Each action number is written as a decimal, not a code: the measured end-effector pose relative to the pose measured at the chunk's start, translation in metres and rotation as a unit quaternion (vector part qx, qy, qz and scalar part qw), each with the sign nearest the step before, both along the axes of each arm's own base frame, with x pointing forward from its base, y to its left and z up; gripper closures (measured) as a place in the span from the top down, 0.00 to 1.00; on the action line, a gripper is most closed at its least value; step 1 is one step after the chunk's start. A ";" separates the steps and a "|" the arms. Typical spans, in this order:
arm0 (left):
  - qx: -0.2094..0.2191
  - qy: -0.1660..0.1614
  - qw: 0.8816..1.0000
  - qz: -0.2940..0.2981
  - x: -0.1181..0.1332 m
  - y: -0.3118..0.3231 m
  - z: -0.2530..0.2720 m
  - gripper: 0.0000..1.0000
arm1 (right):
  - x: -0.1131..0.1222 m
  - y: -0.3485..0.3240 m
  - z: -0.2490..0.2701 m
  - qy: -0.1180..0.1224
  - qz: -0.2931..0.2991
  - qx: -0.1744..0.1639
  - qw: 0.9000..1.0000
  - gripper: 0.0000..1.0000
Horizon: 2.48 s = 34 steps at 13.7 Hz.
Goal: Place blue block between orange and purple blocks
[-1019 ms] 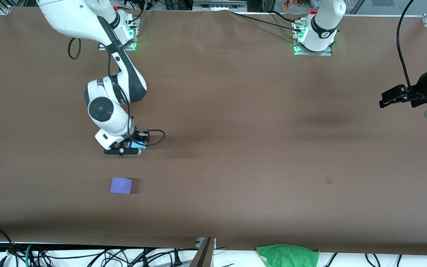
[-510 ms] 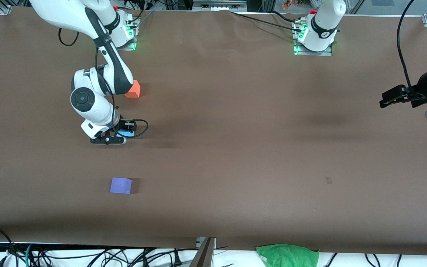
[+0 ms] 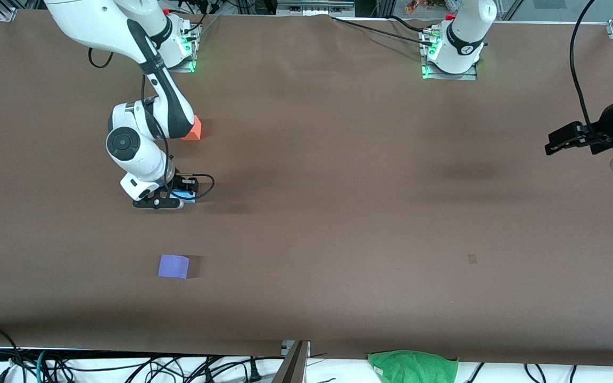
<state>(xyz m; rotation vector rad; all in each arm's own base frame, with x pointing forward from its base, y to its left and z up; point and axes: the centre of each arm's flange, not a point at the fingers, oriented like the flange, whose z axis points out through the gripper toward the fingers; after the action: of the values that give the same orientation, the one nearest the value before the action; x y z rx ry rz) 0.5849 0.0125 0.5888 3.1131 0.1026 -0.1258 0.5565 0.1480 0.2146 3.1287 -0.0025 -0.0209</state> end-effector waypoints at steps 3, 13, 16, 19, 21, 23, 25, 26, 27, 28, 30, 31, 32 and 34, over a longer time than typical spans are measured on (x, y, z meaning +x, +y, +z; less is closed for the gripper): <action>0.000 0.000 1.000 0.000 0.000 0.000 0.000 1.00 | 0.000 0.000 -0.001 -0.001 -0.002 0.002 1.000 0.67; 0.000 0.000 1.000 0.000 0.000 0.000 0.000 1.00 | 0.018 0.010 0.055 -0.014 0.043 0.013 0.999 1.00; 0.000 0.000 1.000 0.000 0.000 0.000 0.000 1.00 | 0.021 0.018 0.131 -0.005 0.053 0.023 0.998 1.00; 0.000 0.000 1.000 0.000 0.000 0.000 0.000 1.00 | -0.005 0.010 0.226 -0.003 0.055 0.036 0.998 1.00; 0.000 0.000 1.000 0.000 0.000 0.000 0.000 1.00 | -0.032 -0.004 0.288 -0.007 0.054 0.046 0.997 1.00; 0.000 0.000 1.000 0.000 0.000 0.001 0.000 1.00 | -0.054 -0.017 0.329 -0.017 0.052 0.054 0.997 1.00; 0.000 0.000 1.000 0.000 0.000 0.001 0.000 1.00 | -0.062 -0.023 0.348 -0.019 0.052 0.055 0.997 1.00; 0.000 0.000 1.000 0.000 0.000 0.001 0.000 1.00 | -0.060 -0.027 0.356 -0.015 0.049 0.052 0.997 1.00; 0.000 0.000 1.000 0.000 0.000 0.001 0.000 1.00 | -0.054 -0.032 0.366 -0.008 0.046 0.047 0.998 1.00; 0.000 0.000 1.000 0.000 0.000 0.001 0.000 1.00 | -0.046 -0.038 0.376 0.001 0.048 0.043 0.998 1.00; 0.000 0.000 1.000 0.000 0.000 0.001 0.000 1.00 | -0.024 -0.054 0.383 0.020 0.056 0.037 0.998 1.00; 0.000 0.000 1.000 0.001 0.000 0.001 0.000 1.00 | -0.014 -0.066 0.378 0.028 0.059 0.036 0.997 1.00; 0.000 0.000 1.000 0.001 0.000 0.001 0.000 1.00 | -0.006 -0.080 0.372 0.034 0.062 0.035 0.997 1.00; 0.000 0.000 1.000 0.001 0.000 0.001 0.000 1.00 | 0.001 -0.099 0.363 0.043 0.064 0.026 0.997 1.00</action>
<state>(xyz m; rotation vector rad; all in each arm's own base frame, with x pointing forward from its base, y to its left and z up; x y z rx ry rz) 0.5851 0.0132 0.5888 3.1130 0.1043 -0.1261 0.5575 0.0494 0.5774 3.1699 0.2017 -0.1552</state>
